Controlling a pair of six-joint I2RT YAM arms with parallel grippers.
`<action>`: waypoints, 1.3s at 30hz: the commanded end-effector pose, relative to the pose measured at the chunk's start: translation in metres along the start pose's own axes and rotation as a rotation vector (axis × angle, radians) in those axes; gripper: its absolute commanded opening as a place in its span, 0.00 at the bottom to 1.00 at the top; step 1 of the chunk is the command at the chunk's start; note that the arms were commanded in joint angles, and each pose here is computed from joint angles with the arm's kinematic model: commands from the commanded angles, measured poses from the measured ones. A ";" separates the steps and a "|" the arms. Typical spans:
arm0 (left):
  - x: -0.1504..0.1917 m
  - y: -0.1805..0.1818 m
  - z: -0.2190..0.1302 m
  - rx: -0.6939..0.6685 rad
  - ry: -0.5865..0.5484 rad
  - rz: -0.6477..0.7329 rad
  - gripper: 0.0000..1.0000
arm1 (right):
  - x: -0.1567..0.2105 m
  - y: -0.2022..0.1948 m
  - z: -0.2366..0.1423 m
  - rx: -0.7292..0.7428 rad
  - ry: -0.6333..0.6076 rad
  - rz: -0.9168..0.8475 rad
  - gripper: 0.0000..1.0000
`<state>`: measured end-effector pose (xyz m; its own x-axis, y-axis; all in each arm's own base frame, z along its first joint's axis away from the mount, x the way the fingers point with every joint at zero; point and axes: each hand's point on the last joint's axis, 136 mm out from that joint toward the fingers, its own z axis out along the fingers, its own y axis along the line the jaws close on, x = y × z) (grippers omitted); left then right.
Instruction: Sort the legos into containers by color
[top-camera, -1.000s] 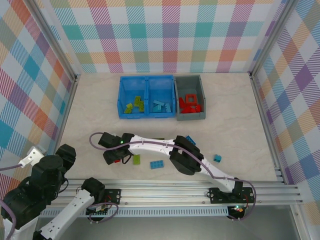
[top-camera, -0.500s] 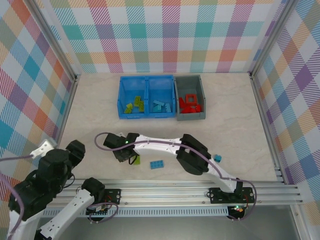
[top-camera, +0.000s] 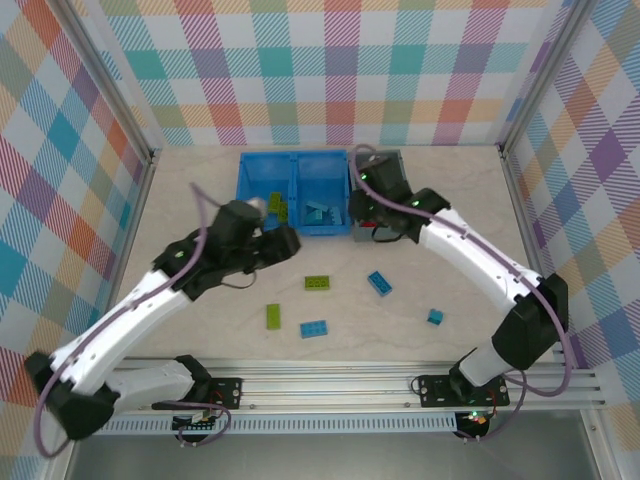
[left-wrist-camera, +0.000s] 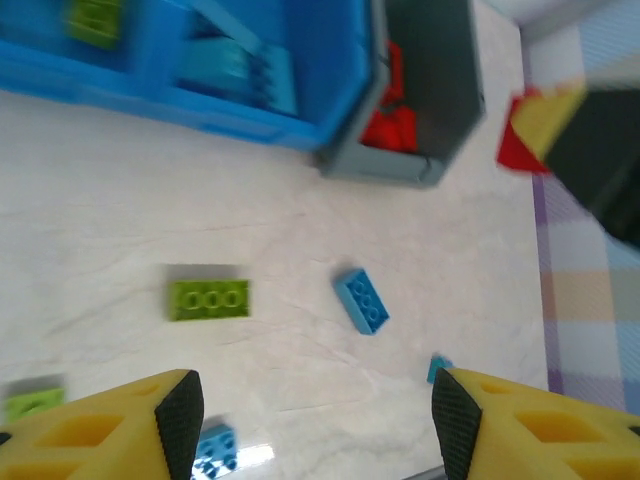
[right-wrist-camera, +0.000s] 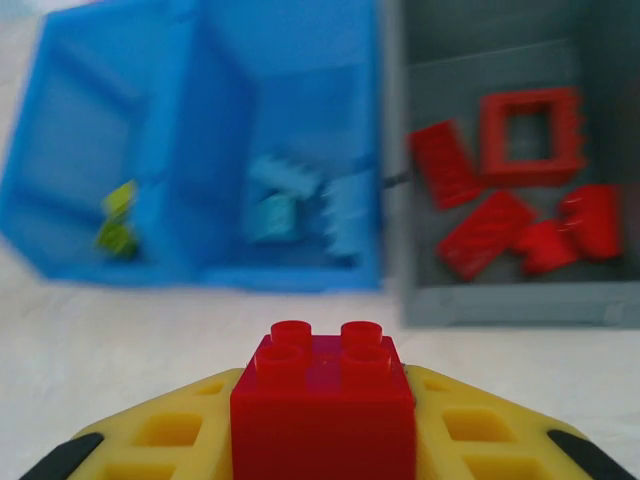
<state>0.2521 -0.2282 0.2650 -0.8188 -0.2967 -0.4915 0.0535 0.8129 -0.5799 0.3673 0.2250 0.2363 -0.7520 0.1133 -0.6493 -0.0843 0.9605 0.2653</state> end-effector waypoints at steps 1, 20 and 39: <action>-0.013 -0.068 0.015 0.135 -0.075 0.123 0.64 | -0.006 -0.022 0.027 0.018 0.066 -0.005 0.34; -0.014 -0.161 0.105 -0.008 -0.203 0.407 0.65 | -0.064 -0.059 0.185 0.012 0.212 0.060 0.35; 0.002 -0.120 0.093 -0.070 -0.163 0.381 0.65 | -0.100 -0.050 0.140 -0.036 0.125 0.045 0.54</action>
<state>0.3053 -0.3908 0.2567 -0.6572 -0.0034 -0.7537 0.3148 0.9073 -0.2787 0.5447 0.1999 0.1137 -0.8940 0.1216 -0.4313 -0.0047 0.9599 0.2803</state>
